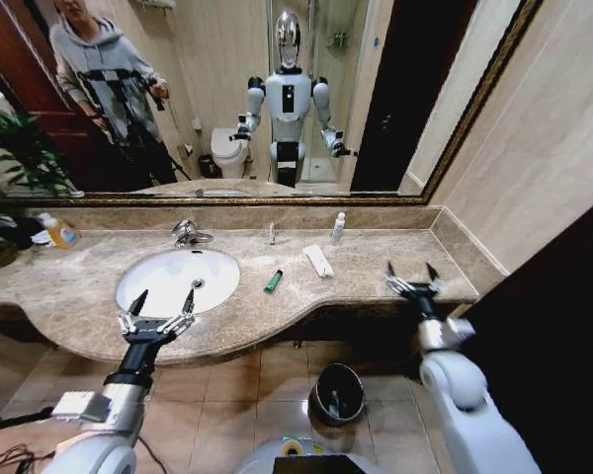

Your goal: Pick up the trash from the sink and place it in the trash bin.

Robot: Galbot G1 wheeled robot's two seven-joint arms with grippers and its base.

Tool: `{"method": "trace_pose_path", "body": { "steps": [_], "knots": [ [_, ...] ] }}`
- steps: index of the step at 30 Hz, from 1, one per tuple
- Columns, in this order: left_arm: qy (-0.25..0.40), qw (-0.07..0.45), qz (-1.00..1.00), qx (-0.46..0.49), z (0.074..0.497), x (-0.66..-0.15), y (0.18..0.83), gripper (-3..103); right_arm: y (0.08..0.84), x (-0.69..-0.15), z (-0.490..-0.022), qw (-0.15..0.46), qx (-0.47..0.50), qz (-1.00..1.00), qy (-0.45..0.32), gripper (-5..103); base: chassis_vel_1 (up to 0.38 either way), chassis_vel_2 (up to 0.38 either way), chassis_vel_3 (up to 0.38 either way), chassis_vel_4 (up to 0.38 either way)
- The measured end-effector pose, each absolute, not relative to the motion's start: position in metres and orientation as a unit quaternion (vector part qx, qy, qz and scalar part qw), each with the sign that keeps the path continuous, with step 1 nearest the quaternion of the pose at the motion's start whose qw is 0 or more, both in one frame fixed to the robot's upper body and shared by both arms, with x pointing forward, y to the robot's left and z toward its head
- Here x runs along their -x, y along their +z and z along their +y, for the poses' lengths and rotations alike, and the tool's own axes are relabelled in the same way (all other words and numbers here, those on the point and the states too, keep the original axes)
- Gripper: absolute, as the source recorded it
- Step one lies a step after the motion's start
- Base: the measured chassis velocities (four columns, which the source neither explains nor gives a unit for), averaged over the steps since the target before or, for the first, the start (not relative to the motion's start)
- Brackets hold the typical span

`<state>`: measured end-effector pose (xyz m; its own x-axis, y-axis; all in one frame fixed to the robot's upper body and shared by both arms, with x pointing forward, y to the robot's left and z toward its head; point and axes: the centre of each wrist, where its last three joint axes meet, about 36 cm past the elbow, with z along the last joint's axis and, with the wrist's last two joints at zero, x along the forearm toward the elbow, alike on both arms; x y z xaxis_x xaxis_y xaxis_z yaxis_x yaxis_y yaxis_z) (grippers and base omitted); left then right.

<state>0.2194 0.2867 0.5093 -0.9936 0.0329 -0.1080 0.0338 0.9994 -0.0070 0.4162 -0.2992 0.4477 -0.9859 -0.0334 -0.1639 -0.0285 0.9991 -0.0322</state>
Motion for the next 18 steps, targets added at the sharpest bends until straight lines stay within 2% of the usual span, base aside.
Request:
{"method": "trace_pose_path", "body": {
  "steps": [1, 5, 18],
  "knots": [
    [-0.004, 0.054, 0.998, -0.017, 0.287, -0.219, 0.509, 100, 0.448, -0.416, -0.299, 0.082, 0.016, 0.996, -0.015, 100, 0.000, 0.000, 0.000, 0.000],
    [-0.004, 0.054, 0.998, -0.017, 0.287, -0.219, 0.509, 100, 0.428, -0.489, -0.287, 0.070, 0.038, 0.997, -0.014, 100, 0.000, 0.000, 0.000, 0.000],
    [-0.004, 0.054, 0.998, -0.016, 0.287, -0.219, 0.509, 100, 0.420, -0.587, -0.230, 0.055, 0.070, 0.996, -0.021, 100, 0.000, 0.000, 0.000, 0.000]
  ]
}}
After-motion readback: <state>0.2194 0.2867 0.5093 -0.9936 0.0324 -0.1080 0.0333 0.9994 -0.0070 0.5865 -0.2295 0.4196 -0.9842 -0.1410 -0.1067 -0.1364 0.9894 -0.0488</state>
